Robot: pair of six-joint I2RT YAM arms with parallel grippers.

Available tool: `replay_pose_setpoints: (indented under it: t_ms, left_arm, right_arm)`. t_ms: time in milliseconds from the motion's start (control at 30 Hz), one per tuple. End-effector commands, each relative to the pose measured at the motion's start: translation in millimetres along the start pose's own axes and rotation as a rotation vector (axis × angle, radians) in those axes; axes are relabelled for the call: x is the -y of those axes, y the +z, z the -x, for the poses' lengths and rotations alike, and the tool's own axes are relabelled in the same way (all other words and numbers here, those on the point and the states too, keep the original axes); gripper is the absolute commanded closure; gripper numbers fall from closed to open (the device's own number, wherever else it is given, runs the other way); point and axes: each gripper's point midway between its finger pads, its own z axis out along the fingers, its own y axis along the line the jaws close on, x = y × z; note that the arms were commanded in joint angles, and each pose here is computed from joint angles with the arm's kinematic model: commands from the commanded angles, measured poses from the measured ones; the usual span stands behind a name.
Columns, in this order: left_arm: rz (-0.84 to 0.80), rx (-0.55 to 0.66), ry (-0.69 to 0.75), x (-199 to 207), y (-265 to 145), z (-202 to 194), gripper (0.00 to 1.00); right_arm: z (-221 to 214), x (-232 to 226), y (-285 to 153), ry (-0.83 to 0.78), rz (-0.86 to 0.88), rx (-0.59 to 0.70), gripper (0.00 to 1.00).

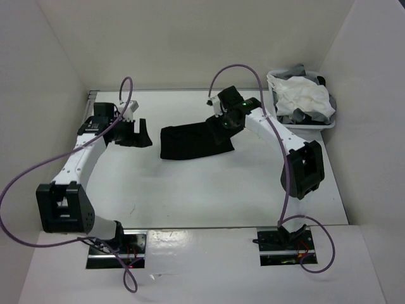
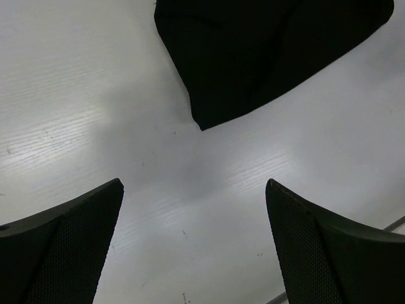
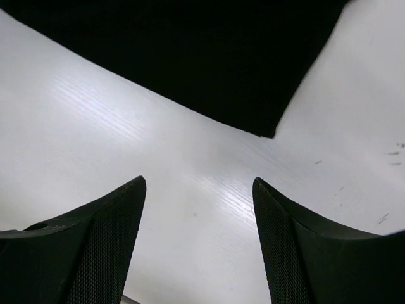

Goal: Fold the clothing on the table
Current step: Fold the skirt

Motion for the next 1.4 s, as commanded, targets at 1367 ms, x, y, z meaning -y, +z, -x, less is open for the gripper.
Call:
replay_pose_setpoints:
  t_ms: [1367]
  left_arm:
    - [-0.137,-0.158,0.192,-25.1,198.2,28.6,0.30]
  right_arm:
    - [-18.7,37.2,-22.2,0.077,0.151,0.197,0.27]
